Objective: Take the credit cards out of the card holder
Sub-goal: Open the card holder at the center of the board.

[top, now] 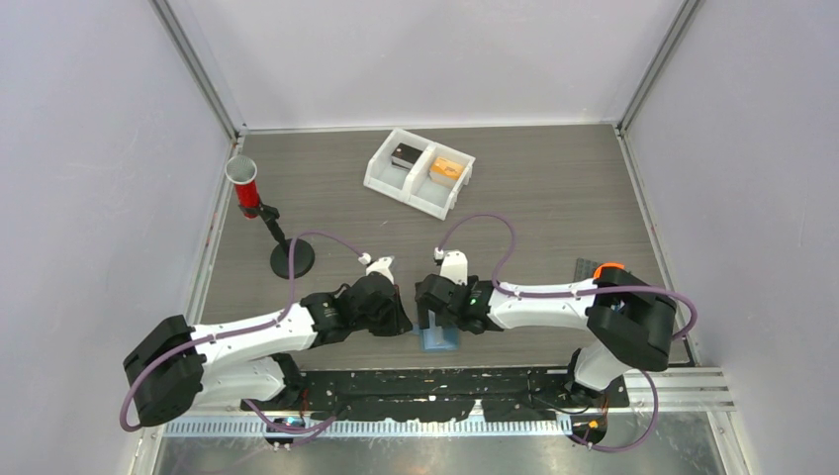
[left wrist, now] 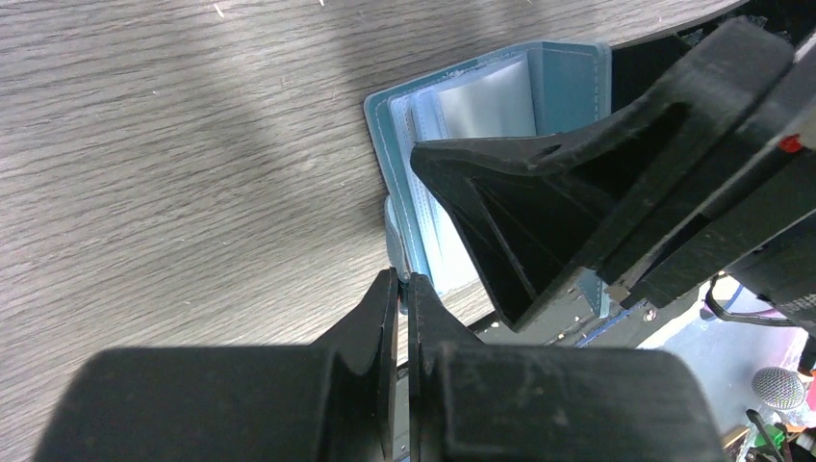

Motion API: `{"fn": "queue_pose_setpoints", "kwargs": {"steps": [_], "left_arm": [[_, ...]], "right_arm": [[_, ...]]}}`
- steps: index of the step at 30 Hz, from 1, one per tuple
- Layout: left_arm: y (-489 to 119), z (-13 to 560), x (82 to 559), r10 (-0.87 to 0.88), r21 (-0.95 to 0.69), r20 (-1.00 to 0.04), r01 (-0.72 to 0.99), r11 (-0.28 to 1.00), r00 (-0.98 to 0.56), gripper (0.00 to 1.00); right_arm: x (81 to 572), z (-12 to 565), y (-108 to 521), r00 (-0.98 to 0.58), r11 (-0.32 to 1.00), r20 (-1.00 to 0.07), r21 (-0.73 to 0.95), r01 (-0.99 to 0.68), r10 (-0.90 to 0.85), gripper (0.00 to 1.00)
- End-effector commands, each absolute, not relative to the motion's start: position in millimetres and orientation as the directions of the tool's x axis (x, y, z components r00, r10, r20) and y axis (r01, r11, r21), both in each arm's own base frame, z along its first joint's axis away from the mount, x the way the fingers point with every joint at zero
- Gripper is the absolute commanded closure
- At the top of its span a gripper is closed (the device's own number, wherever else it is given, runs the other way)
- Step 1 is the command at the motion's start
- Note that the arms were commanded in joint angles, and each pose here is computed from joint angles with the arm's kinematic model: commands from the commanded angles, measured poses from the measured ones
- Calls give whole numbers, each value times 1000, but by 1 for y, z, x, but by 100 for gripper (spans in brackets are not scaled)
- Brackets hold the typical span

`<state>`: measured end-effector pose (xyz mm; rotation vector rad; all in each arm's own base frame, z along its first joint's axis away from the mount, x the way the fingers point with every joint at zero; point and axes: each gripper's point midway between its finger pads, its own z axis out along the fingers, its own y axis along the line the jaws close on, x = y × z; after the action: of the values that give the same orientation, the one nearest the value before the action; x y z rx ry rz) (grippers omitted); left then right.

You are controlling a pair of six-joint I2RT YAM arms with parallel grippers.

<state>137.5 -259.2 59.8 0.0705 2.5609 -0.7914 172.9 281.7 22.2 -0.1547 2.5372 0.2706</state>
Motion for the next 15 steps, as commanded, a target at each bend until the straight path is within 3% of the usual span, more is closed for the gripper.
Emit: {"fn": "queue_pose_setpoints", "kwargs": {"steps": [1, 7, 10, 15], "left_arm": [[-265, 71, 142, -116, -559, -458, 184, 808, -881, 100], [-259, 68, 142, -109, -539, -462, 181, 822, -880, 100], [-255, 68, 142, -116, -528, -468, 172, 832, -876, 100], [-246, 65, 143, -119, -502, -473, 156, 851, -873, 100]], "right_arm": [[167, 10, 277, -841, 985, -538, 101, -143, -67, 5], [168, 9, 268, -831, 987, -545, 43, -156, -108, 1], [170, 11, 265, -820, 985, -560, 34, -168, -121, 11], [175, 21, 261, -797, 983, -590, 24, -182, -133, 15]]}}
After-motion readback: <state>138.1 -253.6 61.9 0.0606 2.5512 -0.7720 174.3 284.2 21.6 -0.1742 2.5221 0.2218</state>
